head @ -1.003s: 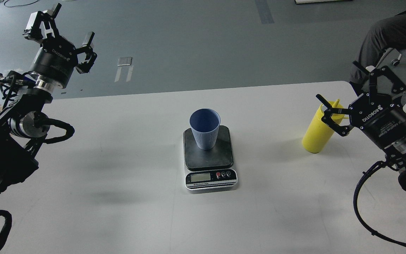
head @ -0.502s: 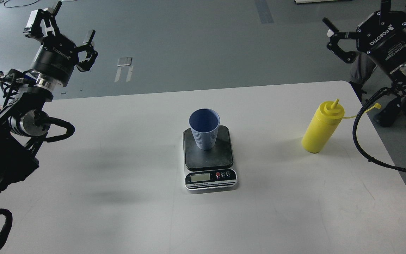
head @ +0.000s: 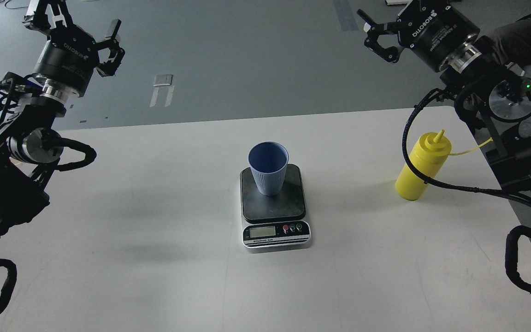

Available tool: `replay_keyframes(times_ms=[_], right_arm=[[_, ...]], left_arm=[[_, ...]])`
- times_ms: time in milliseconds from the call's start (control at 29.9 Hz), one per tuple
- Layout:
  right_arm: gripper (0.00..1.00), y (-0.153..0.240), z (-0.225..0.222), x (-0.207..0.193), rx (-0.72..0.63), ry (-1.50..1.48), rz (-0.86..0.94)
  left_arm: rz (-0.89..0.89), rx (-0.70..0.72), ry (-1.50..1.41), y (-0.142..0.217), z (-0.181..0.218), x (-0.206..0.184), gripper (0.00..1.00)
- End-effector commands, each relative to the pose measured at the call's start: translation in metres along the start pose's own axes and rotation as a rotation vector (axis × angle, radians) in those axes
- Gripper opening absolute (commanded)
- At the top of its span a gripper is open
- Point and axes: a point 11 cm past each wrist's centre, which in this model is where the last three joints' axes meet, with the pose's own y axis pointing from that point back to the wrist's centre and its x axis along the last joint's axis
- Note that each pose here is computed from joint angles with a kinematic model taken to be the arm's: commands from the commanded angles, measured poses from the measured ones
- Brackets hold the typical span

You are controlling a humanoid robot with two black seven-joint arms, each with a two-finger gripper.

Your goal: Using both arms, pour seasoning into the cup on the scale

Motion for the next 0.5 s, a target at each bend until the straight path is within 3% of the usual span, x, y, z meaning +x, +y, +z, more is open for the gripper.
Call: replay_keyframes(times_ms=[0,468], right_arm=[[0.99,-0.004,0.016,0.006,-0.031,0.01,0.028],[1.0,-0.007,0.019,0.009,-0.07,0.127,0.06]], left_arm=[[-0.007,-0.001,0.005,-0.003,-0.001,-0.004,0.98],[-0.032,-0.003,0.037,-0.011,-0.011,-0.019,0.98]])
